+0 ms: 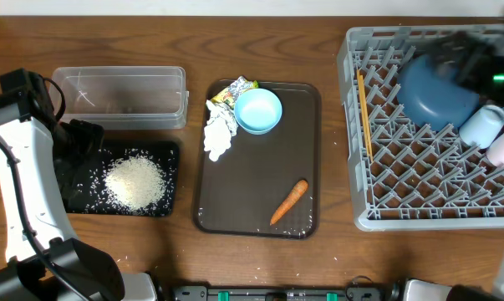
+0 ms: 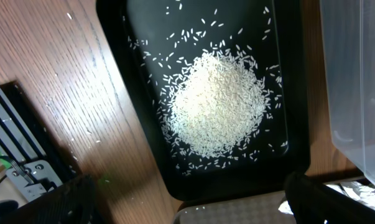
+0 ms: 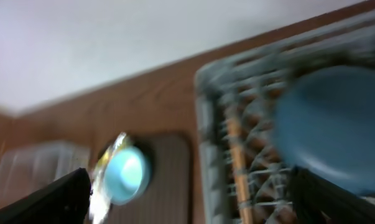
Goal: Sort waste into correct bins and load items into the dishwasher rack
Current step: 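Carry the blue plate into the back of the rack and release it, then move the right gripper back to the light-blue bowl on the tray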
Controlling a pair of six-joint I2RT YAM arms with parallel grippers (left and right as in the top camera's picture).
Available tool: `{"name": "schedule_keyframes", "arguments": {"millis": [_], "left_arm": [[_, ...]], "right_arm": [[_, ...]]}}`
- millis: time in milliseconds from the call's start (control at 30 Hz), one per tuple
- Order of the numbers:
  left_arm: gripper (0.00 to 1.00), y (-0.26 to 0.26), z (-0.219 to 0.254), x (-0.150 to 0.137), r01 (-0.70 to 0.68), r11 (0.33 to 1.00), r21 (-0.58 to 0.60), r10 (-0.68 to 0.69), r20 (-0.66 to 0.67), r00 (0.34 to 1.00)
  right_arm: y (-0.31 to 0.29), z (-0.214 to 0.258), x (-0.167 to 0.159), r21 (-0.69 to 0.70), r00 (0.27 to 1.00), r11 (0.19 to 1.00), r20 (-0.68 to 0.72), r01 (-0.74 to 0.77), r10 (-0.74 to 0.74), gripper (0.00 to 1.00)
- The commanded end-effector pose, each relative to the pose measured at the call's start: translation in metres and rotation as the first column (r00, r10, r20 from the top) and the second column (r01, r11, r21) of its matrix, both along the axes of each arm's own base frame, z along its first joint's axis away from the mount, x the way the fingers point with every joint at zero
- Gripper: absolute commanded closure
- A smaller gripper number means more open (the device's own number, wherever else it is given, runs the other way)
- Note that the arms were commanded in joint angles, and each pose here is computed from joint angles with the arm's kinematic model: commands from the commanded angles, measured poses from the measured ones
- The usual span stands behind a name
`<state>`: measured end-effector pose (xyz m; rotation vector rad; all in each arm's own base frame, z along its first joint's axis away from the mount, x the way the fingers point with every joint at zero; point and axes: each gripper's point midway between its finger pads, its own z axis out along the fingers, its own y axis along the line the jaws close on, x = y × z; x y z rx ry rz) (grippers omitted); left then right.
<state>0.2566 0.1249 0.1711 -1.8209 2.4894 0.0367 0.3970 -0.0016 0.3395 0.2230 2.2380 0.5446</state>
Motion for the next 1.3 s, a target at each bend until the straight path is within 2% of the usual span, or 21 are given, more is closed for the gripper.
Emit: {"name": "schedule_keyframes", "arguments": {"millis": [0,100,200,300,400,567,867,1067,1267], "left_arm": [[0.01,0.002,0.000,0.001,-0.013,1.000,0.003,0.013,-0.005,1.000],[0.01,0.002,0.000,0.001,-0.012,1.000,0.003,0.012,-0.005,1.000],[0.01,0.002,0.000,0.001,-0.013,1.000,0.003,0.013,-0.005,1.000],[0.01,0.002,0.000,0.001,-0.013,1.000,0.003,0.013,-0.005,1.000],[0.01,0.002,0.000,0.001,-0.013,1.000,0.003,0.013,-0.005,1.000],[0.01,0.002,0.000,0.001,-0.013,1.000,0.003,0.013,-0.005,1.000],[0.01,0.002,0.000,0.001,-0.013,1.000,0.003,0.013,-0.005,1.000],[0.01,0.002,0.000,0.001,-0.013,1.000,0.003,0.013,-0.005,1.000],[0.01,0.002,0.000,0.001,-0.013,1.000,0.003,0.013,-0.005,1.000]], "right_arm": [[0.066,-0.005,-0.007,-0.073,0.975,0.972,0.003,-0.222,0.223,0.01],[0.120,-0.022,-0.011,-0.109,0.941,0.935,-0.042,-0.338,0.336,0.01],[0.159,-0.048,-0.013,-0.144,0.919,0.910,-0.123,-0.390,0.374,0.01],[0.183,-0.084,-0.021,-0.111,0.918,0.938,-0.269,-0.330,0.291,0.01],[0.204,-0.118,-0.035,-0.083,0.883,0.957,-0.414,-0.278,0.221,0.01],[0.232,-0.156,-0.055,-0.068,0.815,0.959,-0.546,-0.276,0.196,0.01],[0.272,-0.186,-0.067,-0.038,0.756,0.929,-0.594,-0.369,0.276,0.01],[0.289,-0.191,-0.047,-0.083,0.813,0.926,-0.513,-0.368,0.277,0.01],[0.281,-0.211,-0.014,-0.190,0.883,0.955,-0.454,-0.227,0.120,0.02]]}}
